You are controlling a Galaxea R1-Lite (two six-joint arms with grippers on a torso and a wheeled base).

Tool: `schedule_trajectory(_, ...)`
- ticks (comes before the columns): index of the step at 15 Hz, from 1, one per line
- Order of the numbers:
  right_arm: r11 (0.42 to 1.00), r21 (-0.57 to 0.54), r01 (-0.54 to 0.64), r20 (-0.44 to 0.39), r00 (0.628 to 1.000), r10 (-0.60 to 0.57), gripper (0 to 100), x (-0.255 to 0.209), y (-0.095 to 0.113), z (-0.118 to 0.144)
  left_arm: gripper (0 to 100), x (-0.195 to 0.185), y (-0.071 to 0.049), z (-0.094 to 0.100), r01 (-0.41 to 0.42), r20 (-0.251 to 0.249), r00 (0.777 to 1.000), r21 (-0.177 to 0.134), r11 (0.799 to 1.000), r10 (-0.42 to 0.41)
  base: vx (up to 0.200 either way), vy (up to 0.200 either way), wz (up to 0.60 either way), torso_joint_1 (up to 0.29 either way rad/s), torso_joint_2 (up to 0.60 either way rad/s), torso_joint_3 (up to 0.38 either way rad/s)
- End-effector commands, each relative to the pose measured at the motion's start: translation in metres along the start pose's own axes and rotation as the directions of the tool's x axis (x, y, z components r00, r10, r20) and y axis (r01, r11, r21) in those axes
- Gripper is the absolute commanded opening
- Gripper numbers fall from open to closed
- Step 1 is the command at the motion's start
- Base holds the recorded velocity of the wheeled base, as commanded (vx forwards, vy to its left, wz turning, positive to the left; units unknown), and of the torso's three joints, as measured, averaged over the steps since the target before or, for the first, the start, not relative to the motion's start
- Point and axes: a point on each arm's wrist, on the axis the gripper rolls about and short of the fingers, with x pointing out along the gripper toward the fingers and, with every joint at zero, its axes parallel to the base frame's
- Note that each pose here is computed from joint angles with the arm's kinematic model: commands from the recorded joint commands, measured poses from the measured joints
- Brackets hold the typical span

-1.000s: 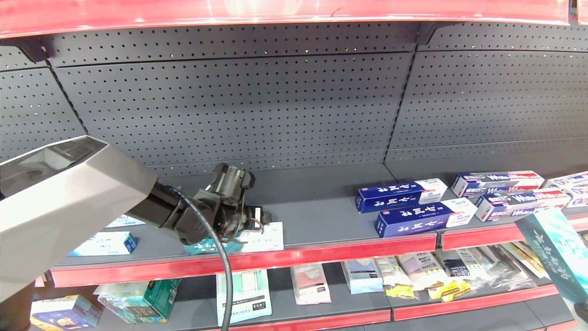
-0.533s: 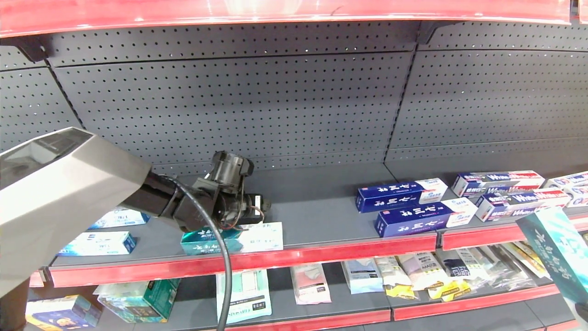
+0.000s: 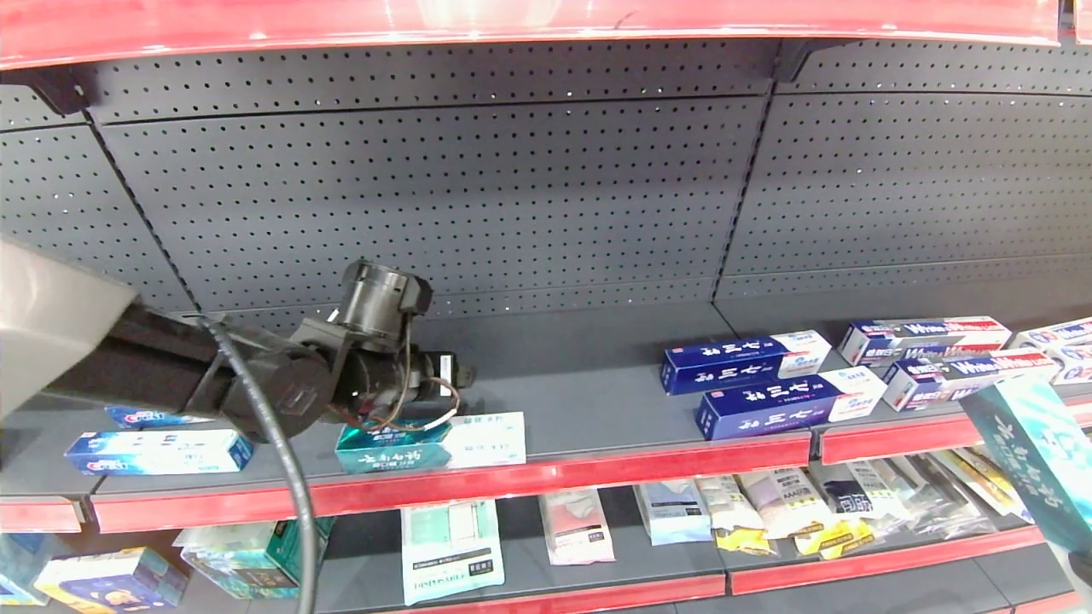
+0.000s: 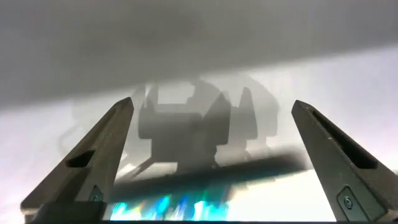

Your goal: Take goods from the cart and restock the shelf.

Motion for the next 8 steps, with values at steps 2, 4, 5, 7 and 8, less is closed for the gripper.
schedule_trajectory(2,1.0,0.0,-0.001,-0.002,1.0,0.001,0,0.0,0.0,0.0,100,-0.067,0.021,-0.006,0.004,0.068,0.998,-0.022,1.0,-0.002,0.0,0.0,0.0,0.0,0.0,0.0)
schedule_trajectory(4,1.0,0.003,0.0,0.0,1.0,0.0,0,0.0,0.0,-0.001,100,-0.101,0.033,-0.019,-0.006,0.102,0.995,-0.022,1.0,0.008,0.0,0.0,0.0,0.0,0.0,0.0)
schedule_trajectory(5,1.0,0.003,-0.002,0.0,1.0,0.002,0,0.0,0.0,0.0,100,-0.116,0.038,-0.025,-0.017,0.124,0.992,-0.027,1.0,0.02,0.0,0.0,0.0,0.0,0.0,0.0)
schedule_trajectory(7,1.0,0.0,-0.002,0.003,1.0,0.002,0,0.0,0.0,0.001,100,-0.145,0.056,-0.037,-0.058,0.179,0.982,-0.061,0.996,0.069,0.0,0.0,0.0,0.0,0.0,0.0)
schedule_trajectory(8,1.0,-0.001,-0.001,0.006,1.0,0.001,0,0.0,-0.001,0.001,100,-0.159,0.065,-0.043,-0.077,0.211,0.973,-0.086,0.993,0.094,0.0,0.0,0.0,0.0,0.0,0.0)
